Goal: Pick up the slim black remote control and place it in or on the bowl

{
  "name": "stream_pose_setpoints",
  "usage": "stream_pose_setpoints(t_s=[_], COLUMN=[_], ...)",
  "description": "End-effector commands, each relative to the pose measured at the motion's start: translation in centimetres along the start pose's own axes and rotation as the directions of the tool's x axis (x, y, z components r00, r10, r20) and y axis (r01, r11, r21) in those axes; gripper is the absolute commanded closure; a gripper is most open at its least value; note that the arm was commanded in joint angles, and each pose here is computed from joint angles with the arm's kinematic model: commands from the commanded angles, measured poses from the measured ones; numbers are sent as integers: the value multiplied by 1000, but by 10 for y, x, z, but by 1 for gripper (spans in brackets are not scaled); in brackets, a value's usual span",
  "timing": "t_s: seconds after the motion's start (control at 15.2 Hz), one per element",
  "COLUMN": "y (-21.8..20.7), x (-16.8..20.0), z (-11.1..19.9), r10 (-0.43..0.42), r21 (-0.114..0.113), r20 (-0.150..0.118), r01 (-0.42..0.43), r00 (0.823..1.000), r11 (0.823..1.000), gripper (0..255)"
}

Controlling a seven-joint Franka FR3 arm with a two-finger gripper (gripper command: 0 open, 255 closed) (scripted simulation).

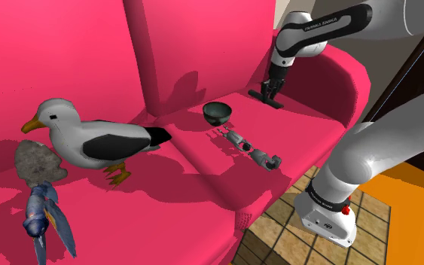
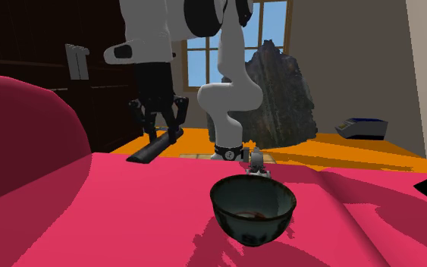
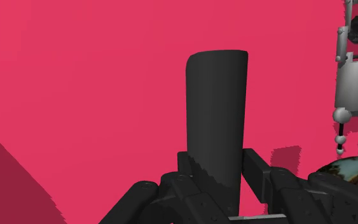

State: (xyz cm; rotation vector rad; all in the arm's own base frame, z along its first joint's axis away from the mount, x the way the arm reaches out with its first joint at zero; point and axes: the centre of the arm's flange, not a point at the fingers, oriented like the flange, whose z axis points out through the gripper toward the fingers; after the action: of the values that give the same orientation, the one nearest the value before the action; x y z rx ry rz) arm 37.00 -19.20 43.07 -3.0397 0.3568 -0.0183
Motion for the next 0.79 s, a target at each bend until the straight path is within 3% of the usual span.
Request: stream_pose_setpoints(t_s=[0.0, 0.4, 0.73], y=[0, -3, -63], x=[0, 0, 26], z=[-10, -39, -31], r10=[0, 0, 0], r21=[0, 0, 0], r20=[0, 0, 0], r01=[0, 0, 0], r00=[1000, 1000, 1000], r11=[1000, 1000, 1000], gripper=[255, 255, 255])
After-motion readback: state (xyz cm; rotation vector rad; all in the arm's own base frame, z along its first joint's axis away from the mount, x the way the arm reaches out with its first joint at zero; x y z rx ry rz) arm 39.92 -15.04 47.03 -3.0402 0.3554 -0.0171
